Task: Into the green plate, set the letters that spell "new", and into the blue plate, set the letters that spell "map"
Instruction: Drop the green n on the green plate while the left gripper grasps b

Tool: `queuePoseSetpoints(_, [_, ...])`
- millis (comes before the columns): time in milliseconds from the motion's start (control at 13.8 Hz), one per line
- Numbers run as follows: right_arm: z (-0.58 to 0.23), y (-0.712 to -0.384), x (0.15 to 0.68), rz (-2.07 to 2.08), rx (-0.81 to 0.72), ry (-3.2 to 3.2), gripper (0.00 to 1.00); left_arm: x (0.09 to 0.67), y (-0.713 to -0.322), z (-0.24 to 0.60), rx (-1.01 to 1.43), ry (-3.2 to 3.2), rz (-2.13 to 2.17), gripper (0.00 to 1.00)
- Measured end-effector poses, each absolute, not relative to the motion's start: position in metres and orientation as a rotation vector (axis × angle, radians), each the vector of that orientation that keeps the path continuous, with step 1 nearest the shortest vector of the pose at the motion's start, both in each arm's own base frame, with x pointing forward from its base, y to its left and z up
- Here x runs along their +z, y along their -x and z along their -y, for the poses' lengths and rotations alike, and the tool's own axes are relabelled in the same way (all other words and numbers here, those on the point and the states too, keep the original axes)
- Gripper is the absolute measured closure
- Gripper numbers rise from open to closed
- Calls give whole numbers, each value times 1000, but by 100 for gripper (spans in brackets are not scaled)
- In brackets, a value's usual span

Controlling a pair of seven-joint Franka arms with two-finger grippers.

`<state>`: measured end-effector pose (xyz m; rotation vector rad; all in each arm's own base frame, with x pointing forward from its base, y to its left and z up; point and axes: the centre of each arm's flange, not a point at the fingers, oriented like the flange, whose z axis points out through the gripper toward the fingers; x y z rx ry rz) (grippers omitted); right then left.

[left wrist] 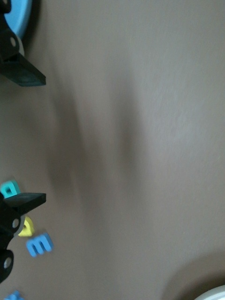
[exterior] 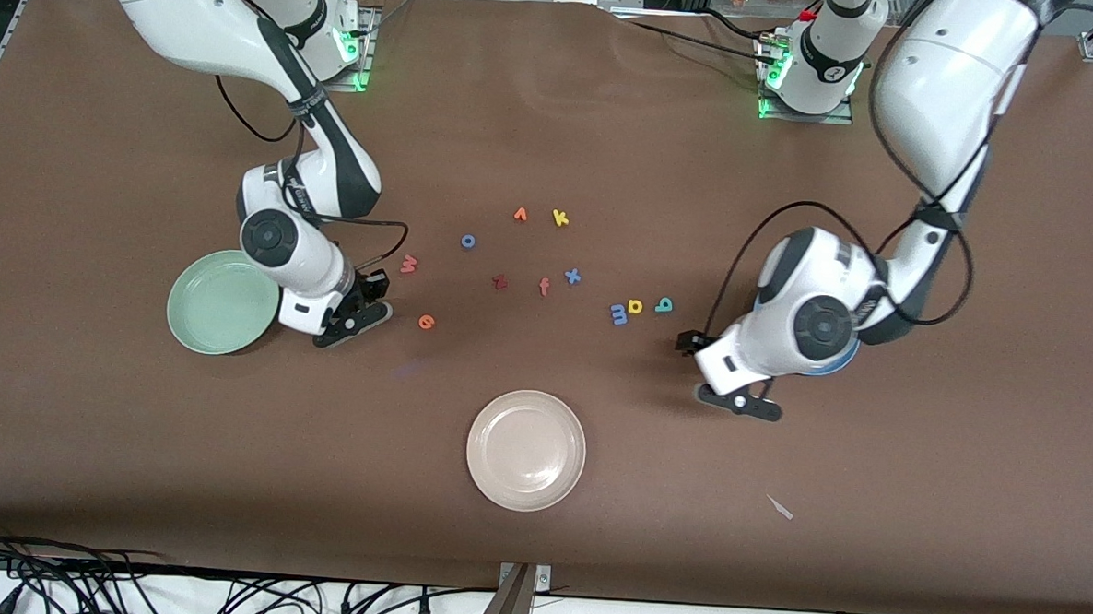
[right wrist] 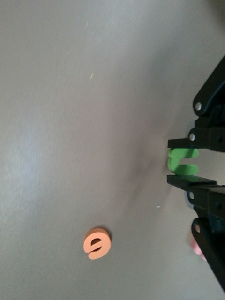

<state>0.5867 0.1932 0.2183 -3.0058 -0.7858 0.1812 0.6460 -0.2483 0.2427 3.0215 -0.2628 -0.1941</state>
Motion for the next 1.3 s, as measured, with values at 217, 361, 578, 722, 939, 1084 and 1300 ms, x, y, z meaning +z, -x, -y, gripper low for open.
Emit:
queuePoseSetpoints(217, [-152,-613,264,674,387,3056,74,235,-630,273,-250,-3046,214,0])
queuePoseSetpoints(361, [-112,-622,275,577,439,3093,74,229,-617,271,-306,-3059,228,0])
queuePoseSetpoints(578, [-52,-626,273,514,480,3124,74,215,-577,292,-314,-3058,294,0])
queuePoseSetpoints(722, [-13,-626,271,537,497,3126,74,209,-549,304,-296,-3065,316,0])
queuePoseSetpoints(939, [18,-620,258,587,425,3134,74,198,-528,305,-232,-3076,380,3])
queuePoseSetpoints(1084, [21,-610,243,605,347,3146,74,191,-524,302,-194,-3104,453,16])
queuePoseSetpoints(1300, [20,-598,234,592,307,3141,58,187,-523,301,-159,-3116,507,28])
